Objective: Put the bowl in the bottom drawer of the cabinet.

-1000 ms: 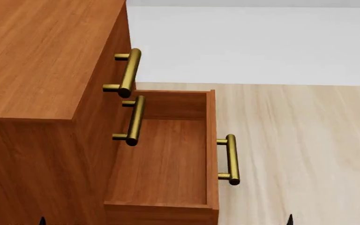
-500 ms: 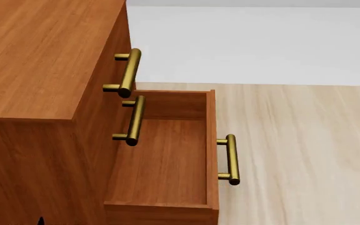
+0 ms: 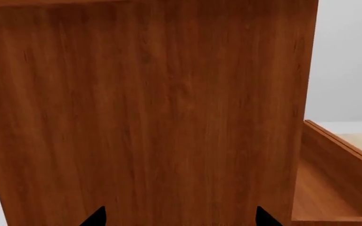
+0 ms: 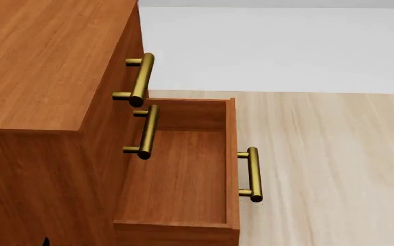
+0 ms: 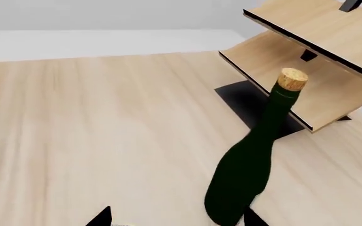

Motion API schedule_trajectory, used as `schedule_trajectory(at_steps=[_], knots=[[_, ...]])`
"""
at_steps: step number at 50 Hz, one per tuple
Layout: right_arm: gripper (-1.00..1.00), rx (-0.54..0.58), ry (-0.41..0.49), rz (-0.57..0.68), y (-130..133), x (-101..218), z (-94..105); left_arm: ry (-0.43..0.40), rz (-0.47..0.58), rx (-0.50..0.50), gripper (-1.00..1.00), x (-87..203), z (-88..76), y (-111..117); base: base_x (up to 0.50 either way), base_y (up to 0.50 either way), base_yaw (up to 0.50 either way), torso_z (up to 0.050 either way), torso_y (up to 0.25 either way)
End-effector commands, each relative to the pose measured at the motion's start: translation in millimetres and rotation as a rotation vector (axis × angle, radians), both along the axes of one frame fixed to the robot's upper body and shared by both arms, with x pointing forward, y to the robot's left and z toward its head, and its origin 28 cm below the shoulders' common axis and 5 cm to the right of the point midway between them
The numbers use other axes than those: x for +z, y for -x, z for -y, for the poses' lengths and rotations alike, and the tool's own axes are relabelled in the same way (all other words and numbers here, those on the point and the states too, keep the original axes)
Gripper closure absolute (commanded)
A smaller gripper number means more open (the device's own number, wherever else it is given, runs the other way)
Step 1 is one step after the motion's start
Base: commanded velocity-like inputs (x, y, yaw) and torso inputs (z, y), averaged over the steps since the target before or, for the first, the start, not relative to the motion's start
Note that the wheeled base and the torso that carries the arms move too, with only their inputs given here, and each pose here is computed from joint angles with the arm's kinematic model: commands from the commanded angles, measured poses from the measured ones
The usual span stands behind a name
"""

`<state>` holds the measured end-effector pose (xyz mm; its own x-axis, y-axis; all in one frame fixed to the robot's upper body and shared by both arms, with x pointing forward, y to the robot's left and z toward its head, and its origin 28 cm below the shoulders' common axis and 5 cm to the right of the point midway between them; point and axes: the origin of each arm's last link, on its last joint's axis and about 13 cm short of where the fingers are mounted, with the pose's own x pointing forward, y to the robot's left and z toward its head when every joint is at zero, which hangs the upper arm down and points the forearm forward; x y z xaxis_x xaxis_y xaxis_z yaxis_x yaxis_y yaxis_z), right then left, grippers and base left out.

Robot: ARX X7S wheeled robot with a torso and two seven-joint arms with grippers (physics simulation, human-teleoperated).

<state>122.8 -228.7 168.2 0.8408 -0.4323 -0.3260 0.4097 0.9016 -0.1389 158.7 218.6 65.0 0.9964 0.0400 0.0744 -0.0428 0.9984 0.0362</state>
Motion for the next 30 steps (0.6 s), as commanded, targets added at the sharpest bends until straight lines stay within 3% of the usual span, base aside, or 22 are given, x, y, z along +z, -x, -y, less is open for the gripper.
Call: schedule_trajectory(at_steps=[1, 19, 30], knots=[[-1.00, -0.046, -0.020, -0.050, 3.3, -11.2, 11.8, -0.002, -0.004, -0.002, -1.00, -0.9, 0.8, -0.4, 0.00, 0.00, 0.00, 0.000, 0.000], [-1.00, -0.076, -0.040, -0.113, 16.8, -33.9, 18.0, 0.000, -0.004, 0.001, -1.00, -1.3, 0.2, 0.0, 0.00, 0.00, 0.00, 0.000, 0.000], [-1.00, -0.044, -0.050, -0.132, 7.0, -41.1, 12.6, 0.002, -0.001, 0.004, -1.00, -0.4, -0.4, 0.3, 0.00, 0.00, 0.00, 0.000, 0.000]])
